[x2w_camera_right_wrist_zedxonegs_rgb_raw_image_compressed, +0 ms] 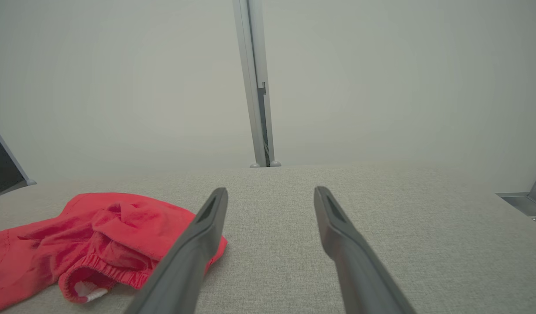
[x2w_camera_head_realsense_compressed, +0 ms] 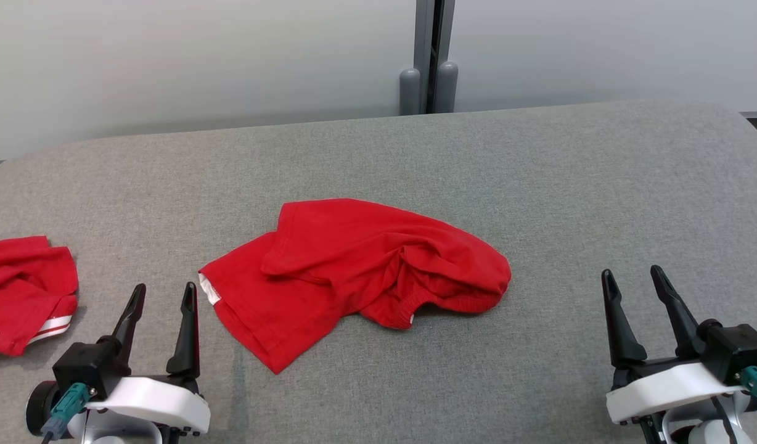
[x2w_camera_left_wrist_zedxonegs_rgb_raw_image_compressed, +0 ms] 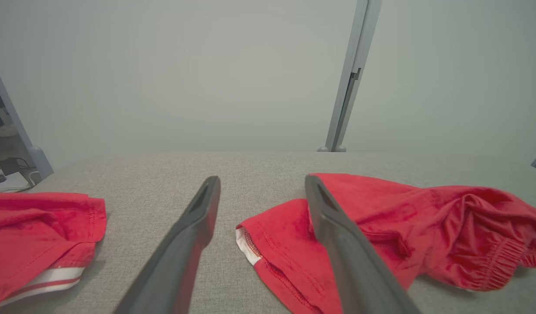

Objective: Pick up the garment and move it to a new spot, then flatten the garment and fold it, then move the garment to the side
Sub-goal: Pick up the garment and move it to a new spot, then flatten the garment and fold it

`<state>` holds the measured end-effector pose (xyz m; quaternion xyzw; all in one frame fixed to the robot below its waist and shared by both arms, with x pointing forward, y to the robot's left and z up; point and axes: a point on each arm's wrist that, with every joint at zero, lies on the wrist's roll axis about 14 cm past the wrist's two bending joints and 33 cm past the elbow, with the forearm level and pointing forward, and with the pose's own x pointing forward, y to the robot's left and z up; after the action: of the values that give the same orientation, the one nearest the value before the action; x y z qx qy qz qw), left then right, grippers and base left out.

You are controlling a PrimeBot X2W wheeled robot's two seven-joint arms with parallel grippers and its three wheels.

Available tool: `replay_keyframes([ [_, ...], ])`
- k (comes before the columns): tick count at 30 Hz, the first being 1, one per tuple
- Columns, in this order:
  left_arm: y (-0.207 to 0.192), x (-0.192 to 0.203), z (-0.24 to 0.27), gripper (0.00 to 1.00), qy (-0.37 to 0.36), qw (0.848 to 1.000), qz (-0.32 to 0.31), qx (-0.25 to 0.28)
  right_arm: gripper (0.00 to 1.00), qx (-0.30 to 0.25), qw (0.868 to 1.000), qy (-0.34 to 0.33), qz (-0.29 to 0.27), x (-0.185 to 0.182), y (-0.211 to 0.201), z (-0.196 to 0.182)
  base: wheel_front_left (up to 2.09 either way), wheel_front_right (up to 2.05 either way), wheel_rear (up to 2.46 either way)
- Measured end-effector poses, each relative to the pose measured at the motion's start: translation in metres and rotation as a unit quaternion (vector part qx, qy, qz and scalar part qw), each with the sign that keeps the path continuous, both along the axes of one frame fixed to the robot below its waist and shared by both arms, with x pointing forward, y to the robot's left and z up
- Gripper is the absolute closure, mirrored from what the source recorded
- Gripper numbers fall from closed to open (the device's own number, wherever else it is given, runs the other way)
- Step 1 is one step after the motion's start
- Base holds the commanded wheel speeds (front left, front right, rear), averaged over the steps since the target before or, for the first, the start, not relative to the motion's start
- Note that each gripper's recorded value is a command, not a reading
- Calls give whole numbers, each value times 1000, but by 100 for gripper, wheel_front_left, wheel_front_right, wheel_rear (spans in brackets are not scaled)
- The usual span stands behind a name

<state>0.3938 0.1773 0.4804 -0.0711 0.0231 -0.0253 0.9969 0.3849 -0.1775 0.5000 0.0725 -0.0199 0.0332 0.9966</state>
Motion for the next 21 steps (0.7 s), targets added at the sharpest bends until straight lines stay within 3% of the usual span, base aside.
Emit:
replay_keyframes([
  [14, 2, 0, -5, 0, 7, 1000, 2, -1, 0, -1, 1000, 3, 3, 2, 2, -2, 0, 0, 0],
  [21, 3, 9, 2, 0, -4, 1000, 5, -3, 0, -18, 995, 22, 95, 18, 56, -8, 0, 0, 0],
])
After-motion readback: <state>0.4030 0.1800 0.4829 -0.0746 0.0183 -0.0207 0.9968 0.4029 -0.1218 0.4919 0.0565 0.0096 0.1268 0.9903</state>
